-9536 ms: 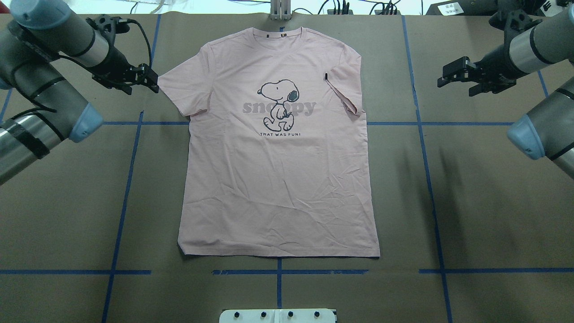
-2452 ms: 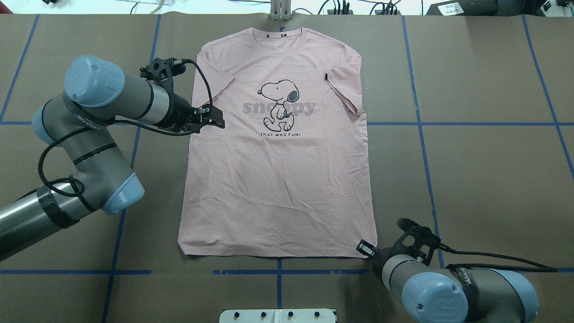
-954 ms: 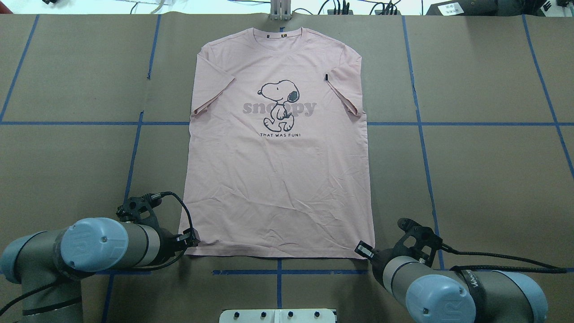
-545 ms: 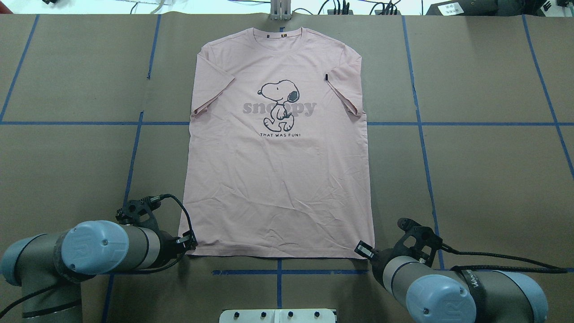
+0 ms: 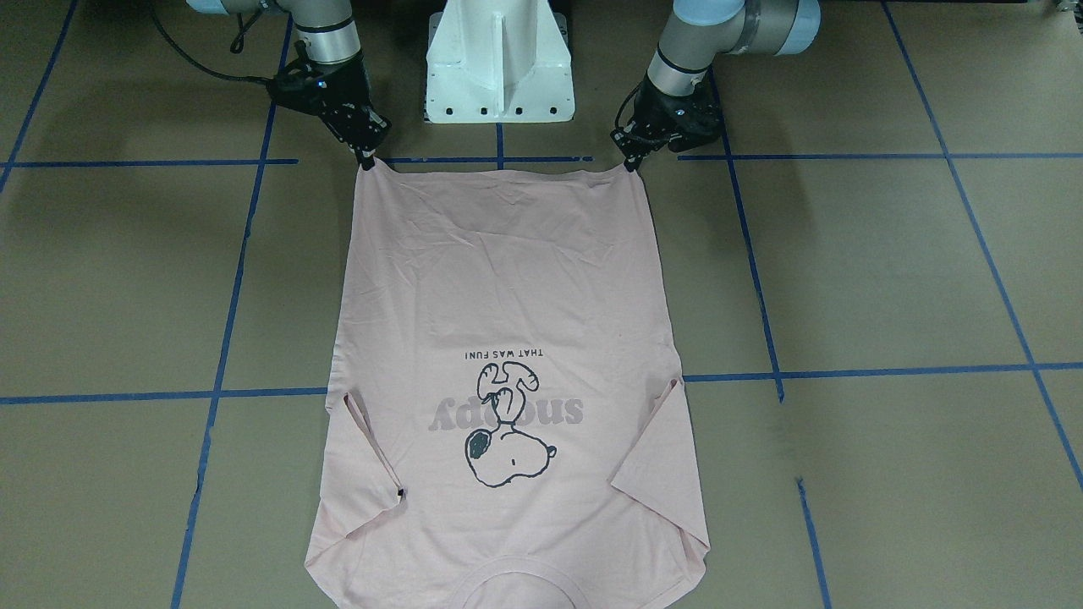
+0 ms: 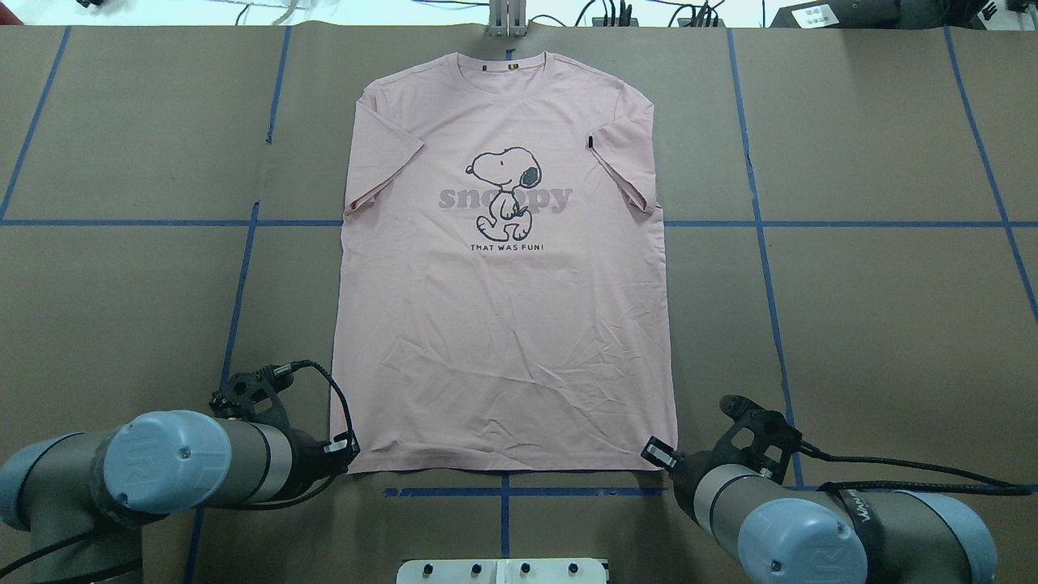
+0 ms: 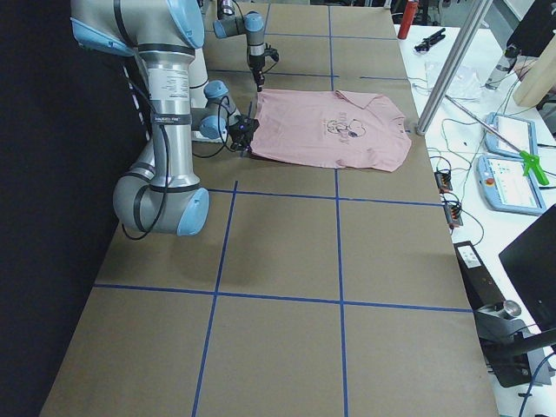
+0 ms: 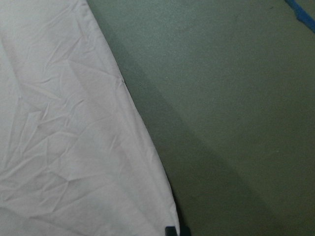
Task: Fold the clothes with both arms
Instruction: 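Grasp both hem corners nearest the robot with left and right grippers, then lift the hem with both grippers and fold it toward the collar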
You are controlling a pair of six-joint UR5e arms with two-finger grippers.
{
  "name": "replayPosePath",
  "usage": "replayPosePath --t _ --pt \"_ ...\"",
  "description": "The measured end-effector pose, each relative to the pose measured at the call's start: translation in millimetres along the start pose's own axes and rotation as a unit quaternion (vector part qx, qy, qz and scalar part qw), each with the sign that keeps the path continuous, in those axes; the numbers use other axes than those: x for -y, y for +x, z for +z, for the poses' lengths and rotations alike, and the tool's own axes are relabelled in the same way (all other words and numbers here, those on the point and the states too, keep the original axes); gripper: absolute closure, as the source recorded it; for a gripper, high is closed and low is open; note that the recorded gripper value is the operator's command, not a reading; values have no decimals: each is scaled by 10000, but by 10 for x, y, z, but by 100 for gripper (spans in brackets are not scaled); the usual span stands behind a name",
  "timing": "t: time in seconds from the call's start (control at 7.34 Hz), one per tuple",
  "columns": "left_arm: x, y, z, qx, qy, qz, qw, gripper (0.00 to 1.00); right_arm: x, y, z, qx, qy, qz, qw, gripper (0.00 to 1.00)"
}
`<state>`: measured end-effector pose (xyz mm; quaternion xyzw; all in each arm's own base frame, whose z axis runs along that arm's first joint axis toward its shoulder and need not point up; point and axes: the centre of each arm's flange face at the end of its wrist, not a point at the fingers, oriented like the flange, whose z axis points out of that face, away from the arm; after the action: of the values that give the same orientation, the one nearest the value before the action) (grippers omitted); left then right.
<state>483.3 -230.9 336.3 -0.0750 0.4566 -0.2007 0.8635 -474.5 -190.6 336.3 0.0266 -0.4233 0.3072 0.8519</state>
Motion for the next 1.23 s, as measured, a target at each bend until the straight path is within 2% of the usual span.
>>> replayPosePath --t 0.27,0.41,0.68,0.95,1.23 --pt "-389 59 -383 113 -225 -42 9997 100 -7 251 -519 86 -309 -109 9994 100" --pt "-506 102 -638 130 -302 -38 9995 100 102 276 -786 199 -376 -69 9991 100" --pt "-460 211 -898 54 -248 18 9997 100 515 89 -1007 466 -187 100 9987 100" --pt "160 527 -1042 -230 319 169 9991 100 1087 -295 -889 599 99 -50 9981 100" --pt "1011 1023 -862 -200 1021 225 9943 100 1731 -932 -465 549 386 -81 9977 100"
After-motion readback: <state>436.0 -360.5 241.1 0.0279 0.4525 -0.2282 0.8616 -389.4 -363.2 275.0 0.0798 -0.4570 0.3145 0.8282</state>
